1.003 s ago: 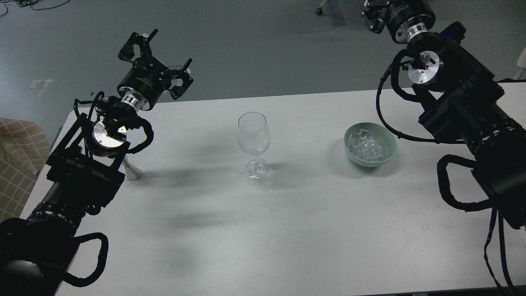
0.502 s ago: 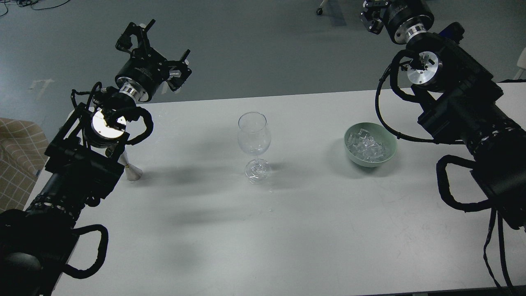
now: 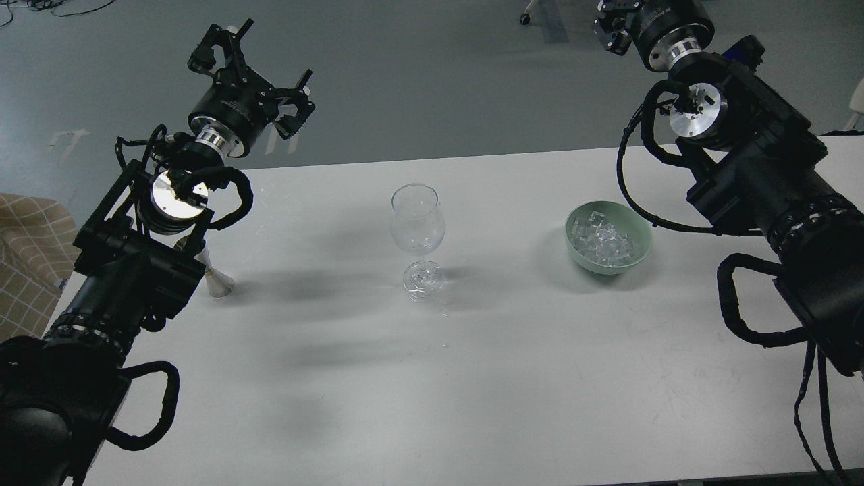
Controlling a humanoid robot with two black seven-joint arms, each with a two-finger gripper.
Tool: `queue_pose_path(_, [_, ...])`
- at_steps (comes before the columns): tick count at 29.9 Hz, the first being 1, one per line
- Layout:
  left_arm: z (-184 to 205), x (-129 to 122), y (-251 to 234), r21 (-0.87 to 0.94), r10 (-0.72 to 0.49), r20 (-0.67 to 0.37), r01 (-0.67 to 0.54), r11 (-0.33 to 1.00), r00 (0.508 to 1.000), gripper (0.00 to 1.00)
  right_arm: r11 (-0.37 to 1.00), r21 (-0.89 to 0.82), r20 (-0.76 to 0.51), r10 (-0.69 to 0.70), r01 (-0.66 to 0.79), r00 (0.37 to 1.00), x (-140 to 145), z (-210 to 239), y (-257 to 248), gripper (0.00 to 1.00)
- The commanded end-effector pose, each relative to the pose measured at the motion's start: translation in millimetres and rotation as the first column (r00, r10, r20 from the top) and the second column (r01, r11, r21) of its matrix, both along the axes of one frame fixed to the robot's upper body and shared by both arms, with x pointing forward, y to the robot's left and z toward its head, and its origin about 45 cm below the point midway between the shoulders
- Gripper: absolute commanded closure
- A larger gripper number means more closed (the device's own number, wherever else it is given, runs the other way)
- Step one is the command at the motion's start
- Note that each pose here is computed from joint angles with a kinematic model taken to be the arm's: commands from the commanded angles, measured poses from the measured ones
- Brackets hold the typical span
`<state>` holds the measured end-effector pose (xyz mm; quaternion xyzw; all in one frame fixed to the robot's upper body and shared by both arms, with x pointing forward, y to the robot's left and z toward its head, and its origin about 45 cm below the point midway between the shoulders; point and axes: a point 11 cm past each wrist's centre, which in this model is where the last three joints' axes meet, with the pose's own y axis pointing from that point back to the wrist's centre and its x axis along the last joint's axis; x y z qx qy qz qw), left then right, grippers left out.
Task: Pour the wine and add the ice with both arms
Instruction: 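Lower the left gripper toward the small metal jigger near the table edge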
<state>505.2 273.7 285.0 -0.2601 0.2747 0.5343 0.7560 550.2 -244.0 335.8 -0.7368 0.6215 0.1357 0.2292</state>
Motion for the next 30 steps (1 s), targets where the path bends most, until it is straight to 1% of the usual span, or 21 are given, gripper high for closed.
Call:
queue_pose_path(1, [2,0,1,-0.013,0.002,0.003,-0.002,1.000,1.000,0.02,1.000,-0.002,-0.003,-0.002,0.002,1.000,0,-1,0,0.00])
queue_pose_path(3, [2,1,4,-0.022,0.021,0.005,-0.021,1.000,1.000,0.02,1.000,0.001,-0.006,-0.001,0.001,1.000,0,-2,1,0.00])
queue_pose_path(7, [-4,3,11,-0.010,0.074,-0.046,-0.074,0.997,0.996,0.02,1.000,0.002,-0.004,0.009,-0.009,1.000,-1,-3,4,0.00])
queue_pose_path(9, [-5,3,13,-0.003,0.083,-0.055,-0.083,0.997,0.995,0.02,1.000,0.002,-0.002,0.010,-0.010,1.000,-1,-2,4,0.00])
queue_pose_path(14, [-2,1,6,-0.012,0.062,-0.037,-0.062,0.998,0.997,0.01,1.000,0.003,0.000,0.014,-0.014,1.000,-1,-2,4,0.00])
queue_pose_path(16, [11,-2,-1,-0.025,0.021,0.015,-0.021,0.999,1.000,0.01,1.000,0.003,0.000,0.014,-0.014,1.000,-1,-2,4,0.00])
queue_pose_path(17, [13,-4,-1,-0.027,0.012,0.024,-0.012,1.000,1.000,0.01,1.000,0.003,-0.001,0.013,-0.013,1.000,-1,-3,4,0.00])
queue_pose_path(19, [13,-14,-5,-0.081,-0.004,0.036,0.007,0.997,0.999,0.01,1.000,0.002,-0.003,0.014,-0.014,1.000,-1,-4,4,0.00])
queue_pose_path(21, [14,-16,-5,-0.105,-0.003,0.038,0.007,0.994,0.999,0.01,1.000,0.002,-0.003,0.014,-0.014,1.000,-1,-4,4,0.00])
queue_pose_path(23, [18,-23,-6,-0.177,0.002,0.031,0.003,0.984,1.000,0.01,1.000,0.001,0.001,0.014,-0.014,1.000,-2,-3,2,0.00])
queue_pose_path(24, [16,-25,-5,-0.182,0.007,0.024,-0.003,0.983,1.000,0.01,1.000,-0.001,0.001,0.012,-0.012,1.000,-2,-4,1,0.00])
queue_pose_path(26, [13,-38,11,-0.158,0.020,0.021,-0.016,0.987,1.000,0.02,1.000,-0.006,-0.002,-0.002,0.002,1.000,-2,-5,-7,0.00])
queue_pose_path(27, [13,-38,11,-0.158,0.020,0.022,-0.016,0.987,1.000,0.02,1.000,-0.006,-0.002,-0.002,0.002,1.000,-2,-5,-7,0.00])
queue_pose_path(28, [11,-49,21,-0.148,0.026,0.028,-0.022,0.989,0.999,0.02,1.000,-0.009,-0.006,-0.012,0.012,1.000,-3,-7,-13,0.00])
queue_pose_path(29, [11,-60,31,-0.175,0.035,0.037,-0.028,0.984,0.999,0.02,1.000,-0.010,-0.008,-0.015,0.014,1.000,-4,-9,-16,0.00])
queue_pose_path(30, [12,-67,35,-0.202,0.044,0.044,-0.034,0.979,0.998,0.02,1.000,-0.011,-0.010,-0.018,0.018,1.000,-4,-10,-17,0.00])
